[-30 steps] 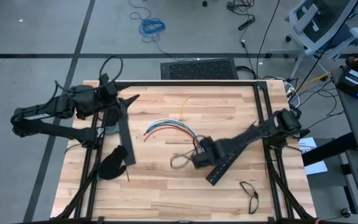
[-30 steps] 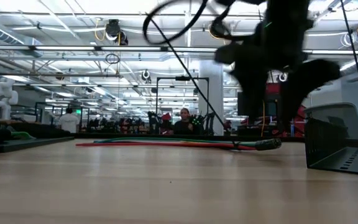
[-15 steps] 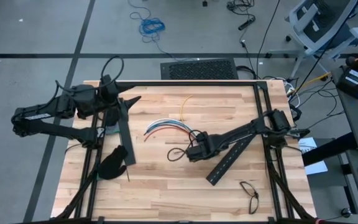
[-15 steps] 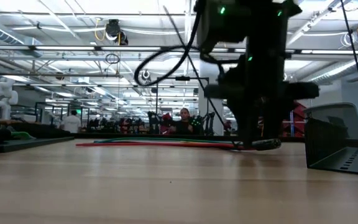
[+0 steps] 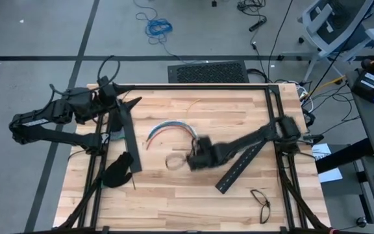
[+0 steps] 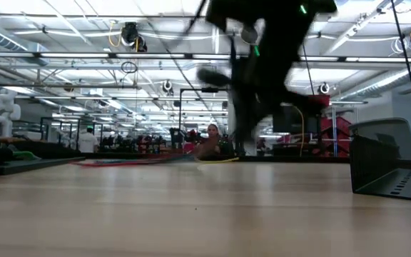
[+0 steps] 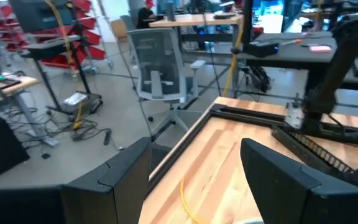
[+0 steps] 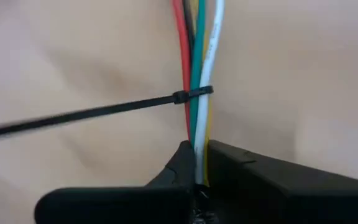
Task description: Ziptie cables
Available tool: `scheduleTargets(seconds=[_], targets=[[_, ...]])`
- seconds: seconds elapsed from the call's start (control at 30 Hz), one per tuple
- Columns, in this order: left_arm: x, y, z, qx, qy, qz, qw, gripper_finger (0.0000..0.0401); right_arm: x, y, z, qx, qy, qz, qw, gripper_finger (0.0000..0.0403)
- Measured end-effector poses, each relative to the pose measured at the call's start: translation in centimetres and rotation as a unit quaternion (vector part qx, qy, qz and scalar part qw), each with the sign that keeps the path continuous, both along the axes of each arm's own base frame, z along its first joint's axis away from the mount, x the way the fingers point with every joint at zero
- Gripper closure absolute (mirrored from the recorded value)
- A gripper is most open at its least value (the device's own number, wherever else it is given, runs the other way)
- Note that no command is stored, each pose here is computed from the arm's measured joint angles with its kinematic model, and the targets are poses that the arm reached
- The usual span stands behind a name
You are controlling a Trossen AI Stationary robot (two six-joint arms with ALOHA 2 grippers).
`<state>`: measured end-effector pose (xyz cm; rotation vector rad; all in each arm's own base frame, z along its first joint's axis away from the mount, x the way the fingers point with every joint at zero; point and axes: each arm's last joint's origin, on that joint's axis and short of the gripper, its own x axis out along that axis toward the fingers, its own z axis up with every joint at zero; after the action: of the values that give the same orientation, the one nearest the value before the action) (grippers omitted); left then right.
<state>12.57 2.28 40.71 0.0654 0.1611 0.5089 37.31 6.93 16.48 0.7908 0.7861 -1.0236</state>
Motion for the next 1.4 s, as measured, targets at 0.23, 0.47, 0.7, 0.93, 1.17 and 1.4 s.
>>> scheduleTargets(seconds=[0.23,0.47,0.7,0.93,1.17,1.4], targets=[[-1.6,-0.1,0.5,0.0,-0.027,0.005,1.0,0.0155,-5.7,-4.7,16.5,-0.13,-0.177,-0.056,0.974,0.0391],[-2.2,-0.2,0.7,0.003,-0.033,0.003,0.999,0.0155,-14.8,-7.1,26.5,-0.197,-0.145,-0.105,0.964,0.0391],[-2.2,-0.2,0.7,0.022,-0.019,0.0,1.0,0.0155,-13.2,-10.6,28.3,-0.265,-0.064,-0.135,0.952,0.0391],[-2.3,-0.2,0.6,0.037,-0.009,-0.002,0.999,0.0155,-2.7,-14.6,16.6,-0.121,0.186,-0.051,0.974,0.0391],[-3.4,-0.3,0.3,0.046,0.009,-0.004,0.999,0.0155,4.6,-11.5,3.7,0.043,0.337,0.095,0.936,0.0391],[-5.0,-0.4,0.6,0.046,-0.014,-0.002,0.999,0.0155,12.0,-9.4,2.7,0.029,0.158,0.205,0.965,0.0391]])
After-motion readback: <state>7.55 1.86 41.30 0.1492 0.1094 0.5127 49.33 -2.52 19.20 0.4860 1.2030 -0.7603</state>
